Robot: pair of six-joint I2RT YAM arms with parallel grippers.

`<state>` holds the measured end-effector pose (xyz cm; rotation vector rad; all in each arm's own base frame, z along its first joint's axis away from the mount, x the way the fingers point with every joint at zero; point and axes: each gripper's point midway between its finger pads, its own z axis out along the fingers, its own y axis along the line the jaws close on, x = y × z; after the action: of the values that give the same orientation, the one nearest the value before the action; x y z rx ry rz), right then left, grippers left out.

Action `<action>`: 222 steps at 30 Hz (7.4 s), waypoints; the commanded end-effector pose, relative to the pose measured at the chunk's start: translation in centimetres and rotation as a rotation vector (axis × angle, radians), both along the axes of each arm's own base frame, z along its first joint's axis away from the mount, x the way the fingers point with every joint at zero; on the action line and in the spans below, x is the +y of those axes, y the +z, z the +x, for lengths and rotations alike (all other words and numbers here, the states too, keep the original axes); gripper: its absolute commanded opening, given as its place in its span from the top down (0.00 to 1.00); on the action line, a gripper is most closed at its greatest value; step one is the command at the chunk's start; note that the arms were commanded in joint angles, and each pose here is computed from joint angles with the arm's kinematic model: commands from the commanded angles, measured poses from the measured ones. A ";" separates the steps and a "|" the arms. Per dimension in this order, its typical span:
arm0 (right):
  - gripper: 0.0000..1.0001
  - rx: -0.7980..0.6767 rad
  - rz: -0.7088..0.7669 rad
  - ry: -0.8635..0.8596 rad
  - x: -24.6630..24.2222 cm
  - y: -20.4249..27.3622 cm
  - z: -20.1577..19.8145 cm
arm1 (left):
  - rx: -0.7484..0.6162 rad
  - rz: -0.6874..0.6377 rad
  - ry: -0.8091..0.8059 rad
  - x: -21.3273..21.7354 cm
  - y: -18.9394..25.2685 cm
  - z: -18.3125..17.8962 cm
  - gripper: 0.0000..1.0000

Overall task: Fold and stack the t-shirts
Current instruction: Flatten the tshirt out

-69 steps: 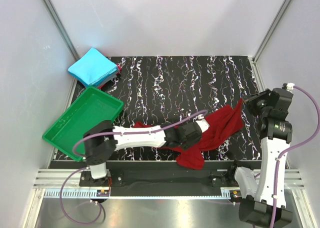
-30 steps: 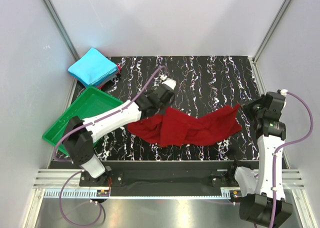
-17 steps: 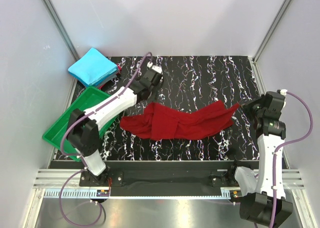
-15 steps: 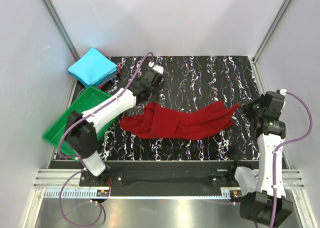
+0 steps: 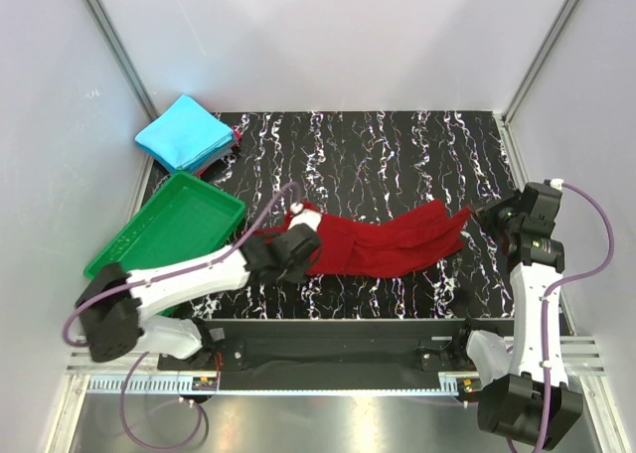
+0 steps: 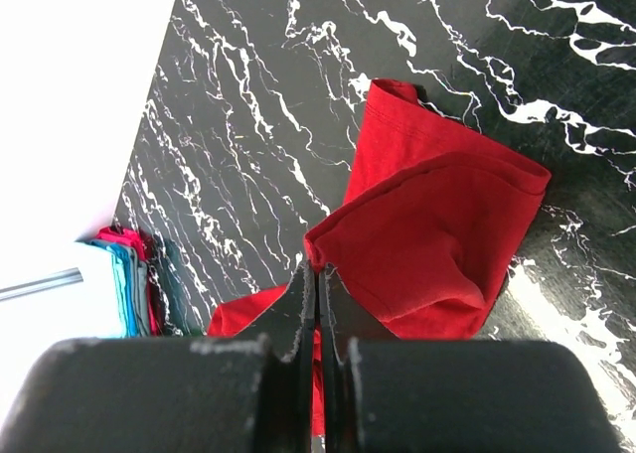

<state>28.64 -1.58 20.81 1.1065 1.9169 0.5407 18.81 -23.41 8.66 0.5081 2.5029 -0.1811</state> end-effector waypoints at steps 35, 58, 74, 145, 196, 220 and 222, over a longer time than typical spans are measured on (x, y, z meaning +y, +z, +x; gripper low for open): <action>1.00 -0.073 -0.004 -0.012 -0.2 1.4 0.5 | 0.125 -0.797 0.768 -2.2 -3.6 0.0 0.68; 1.00 -0.085 -0.041 -0.030 -0.8 1.8 0.5 | 0.077 -0.831 0.841 -1.9 -4.1 1.3 0.65; 1.00 -0.084 -0.040 -0.031 -0.8 1.7 0.4 | 0.055 -0.825 0.842 -2.3 -4.7 2.0 0.68; 1.00 -0.066 -0.041 -0.050 -1.5 1.0 1.6 | -0.021 -0.584 0.662 0.9 -1.1 1.6 1.00; 1.00 -0.077 -0.028 -0.038 -0.9 0.6 0.7 | 0.035 -0.609 0.622 -2.5 -1.1 2.1 0.79; 1.00 -0.081 -0.031 -0.039 -0.8 0.8 0.5 | -0.030 -0.582 0.629 -2.1 -0.8 3.1 1.00; 1.00 -0.078 -0.032 -0.041 -0.9 0.7 0.6 | -0.028 -0.584 0.618 -2.0 -0.7 2.9 1.00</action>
<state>28.92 -2.10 20.54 1.1011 1.8628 0.5255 20.45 -24.46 5.14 -0.4920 2.3878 -0.5526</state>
